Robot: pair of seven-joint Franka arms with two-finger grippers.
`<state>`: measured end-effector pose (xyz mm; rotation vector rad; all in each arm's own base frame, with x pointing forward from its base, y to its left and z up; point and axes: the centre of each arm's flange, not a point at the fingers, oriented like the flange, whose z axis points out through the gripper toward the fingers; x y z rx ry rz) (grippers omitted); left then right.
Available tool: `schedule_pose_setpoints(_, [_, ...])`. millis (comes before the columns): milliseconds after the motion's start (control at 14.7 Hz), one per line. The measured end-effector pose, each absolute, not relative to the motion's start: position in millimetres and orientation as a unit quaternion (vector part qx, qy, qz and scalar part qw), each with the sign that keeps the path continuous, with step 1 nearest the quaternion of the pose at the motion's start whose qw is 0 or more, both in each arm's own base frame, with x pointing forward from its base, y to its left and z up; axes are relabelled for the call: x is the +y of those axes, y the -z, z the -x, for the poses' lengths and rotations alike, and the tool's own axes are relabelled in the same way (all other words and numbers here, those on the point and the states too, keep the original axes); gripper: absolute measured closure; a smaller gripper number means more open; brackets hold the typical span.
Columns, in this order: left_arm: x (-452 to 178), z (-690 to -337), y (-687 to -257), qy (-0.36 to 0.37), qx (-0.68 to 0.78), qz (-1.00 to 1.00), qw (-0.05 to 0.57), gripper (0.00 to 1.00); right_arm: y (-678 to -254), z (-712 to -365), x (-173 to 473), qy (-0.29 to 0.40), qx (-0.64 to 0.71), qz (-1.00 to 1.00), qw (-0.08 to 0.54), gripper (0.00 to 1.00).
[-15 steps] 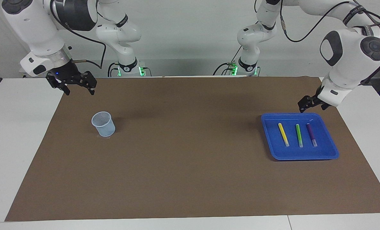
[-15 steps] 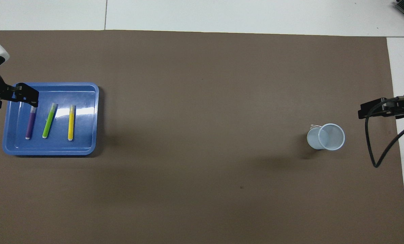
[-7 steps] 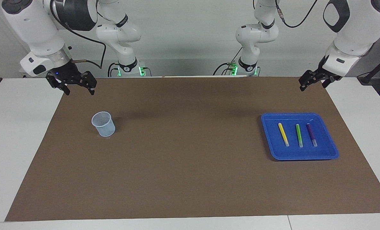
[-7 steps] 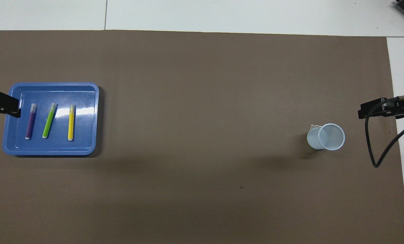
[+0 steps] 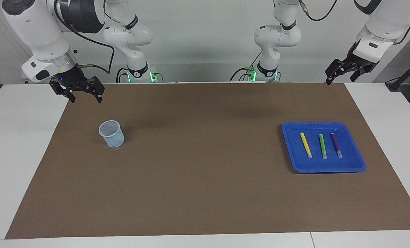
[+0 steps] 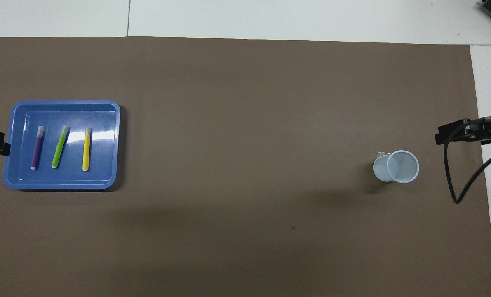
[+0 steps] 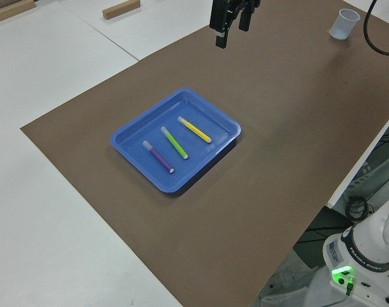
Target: Right arm passes pens to left for tray arrangement
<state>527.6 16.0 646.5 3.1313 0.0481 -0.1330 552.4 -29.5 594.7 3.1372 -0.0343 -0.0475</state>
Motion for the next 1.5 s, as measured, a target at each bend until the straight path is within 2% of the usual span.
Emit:
schedule_pose_setpoints(408, [21.8,-519.4,-608.0,0.035,0.022,-0.998,0.046,0.0,-594.8,-552.4,-29.5,0.015,-0.011,-1.0,0.002,0.0])
schedule_pose_setpoints(748, [-18.2,-517.7,-620.2,0.018,-0.014,-0.999,0.042,0.0,-594.8,-552.4,-29.6,0.015,-0.011,-1.0,0.002,0.0])
schedule_pose_setpoints(1156, [-10.3,-518.6,-641.2,0.001,-0.016,-1.0,0.007,0.0,-595.1,-552.5,-29.6,0.014,-0.011,-1.0,0.002,0.0])
schedule_pose_setpoints(1497, [-4.6,-519.0,-642.0,0.003,-0.023,-1.0,0.001,0.0,-595.3,-552.7,-29.6,0.013,-0.011,-1.0,0.002,0.0])
